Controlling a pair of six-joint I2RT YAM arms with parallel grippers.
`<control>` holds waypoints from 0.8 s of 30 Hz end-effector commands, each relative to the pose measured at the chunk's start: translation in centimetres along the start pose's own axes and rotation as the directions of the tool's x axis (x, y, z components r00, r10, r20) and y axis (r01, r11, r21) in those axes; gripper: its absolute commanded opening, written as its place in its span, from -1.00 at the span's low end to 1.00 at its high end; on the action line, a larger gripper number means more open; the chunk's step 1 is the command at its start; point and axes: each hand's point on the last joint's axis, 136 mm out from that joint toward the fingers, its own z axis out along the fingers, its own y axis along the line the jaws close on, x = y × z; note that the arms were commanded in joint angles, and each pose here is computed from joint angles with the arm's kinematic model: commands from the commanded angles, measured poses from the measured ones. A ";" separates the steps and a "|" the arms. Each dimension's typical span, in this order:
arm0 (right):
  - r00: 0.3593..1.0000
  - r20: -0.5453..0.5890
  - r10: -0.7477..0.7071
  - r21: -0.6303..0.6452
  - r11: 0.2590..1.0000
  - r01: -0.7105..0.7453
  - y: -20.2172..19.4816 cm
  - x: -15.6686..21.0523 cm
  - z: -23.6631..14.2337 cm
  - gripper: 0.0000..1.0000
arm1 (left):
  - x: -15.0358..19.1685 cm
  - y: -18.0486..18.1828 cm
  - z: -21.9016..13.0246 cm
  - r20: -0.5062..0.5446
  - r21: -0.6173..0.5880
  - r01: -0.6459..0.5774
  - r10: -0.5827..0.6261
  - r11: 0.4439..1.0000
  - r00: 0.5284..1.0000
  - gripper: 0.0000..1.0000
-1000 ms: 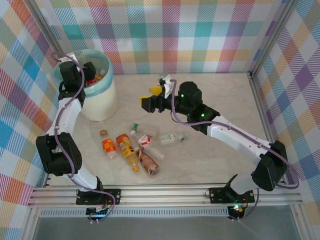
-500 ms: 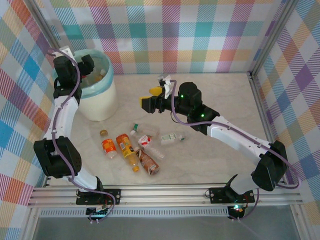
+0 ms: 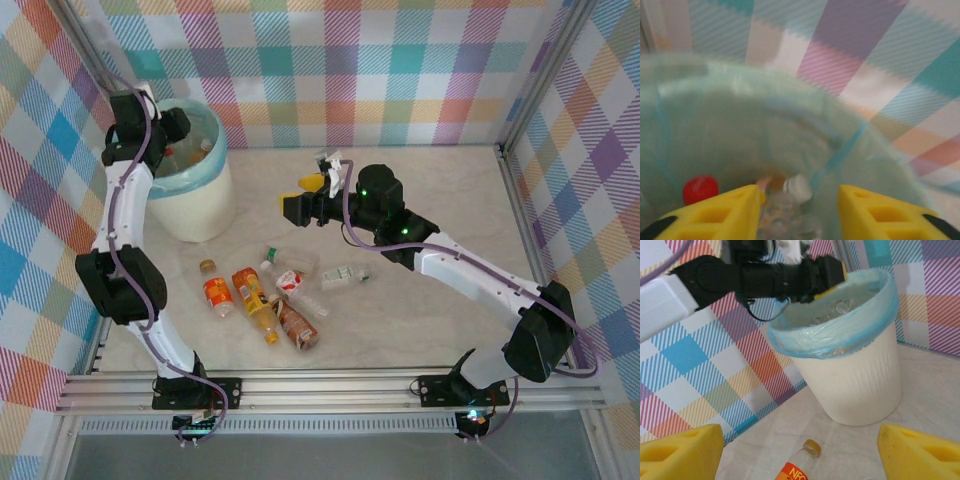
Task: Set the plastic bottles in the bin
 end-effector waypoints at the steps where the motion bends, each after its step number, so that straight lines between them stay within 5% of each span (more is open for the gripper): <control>1: 1.000 0.010 0.003 -0.030 1.000 -0.003 0.8 -0.3 0.1 0.61 | 3.7 1.1 0.3 -0.176 -0.024 0.032 -0.036 0.999 0.984 -0.24; 5: 1.000 0.007 0.005 -0.034 0.999 -0.005 0.8 -0.2 0.2 0.61 | 5.8 1.2 0.5 -0.258 -0.012 0.037 -0.038 0.999 0.965 -0.37; 10: 1.000 -0.002 0.019 -0.047 0.999 -0.019 1.0 -0.1 0.6 0.60 | 5.9 1.3 0.0 -0.259 -0.018 0.019 -0.023 1.000 0.965 -0.27; 18: 0.999 -0.037 0.022 -0.007 1.000 -0.022 0.6 -0.2 0.7 0.60 | -2.2 -1.3 -4.7 -0.061 0.003 0.014 -0.014 1.000 0.998 0.21; 24: 0.988 -0.153 -0.014 0.090 0.996 0.028 -1.1 2.1 0.0 0.66 | -5.3 -3.3 -10.9 0.095 0.042 0.018 -0.022 0.999 0.995 0.26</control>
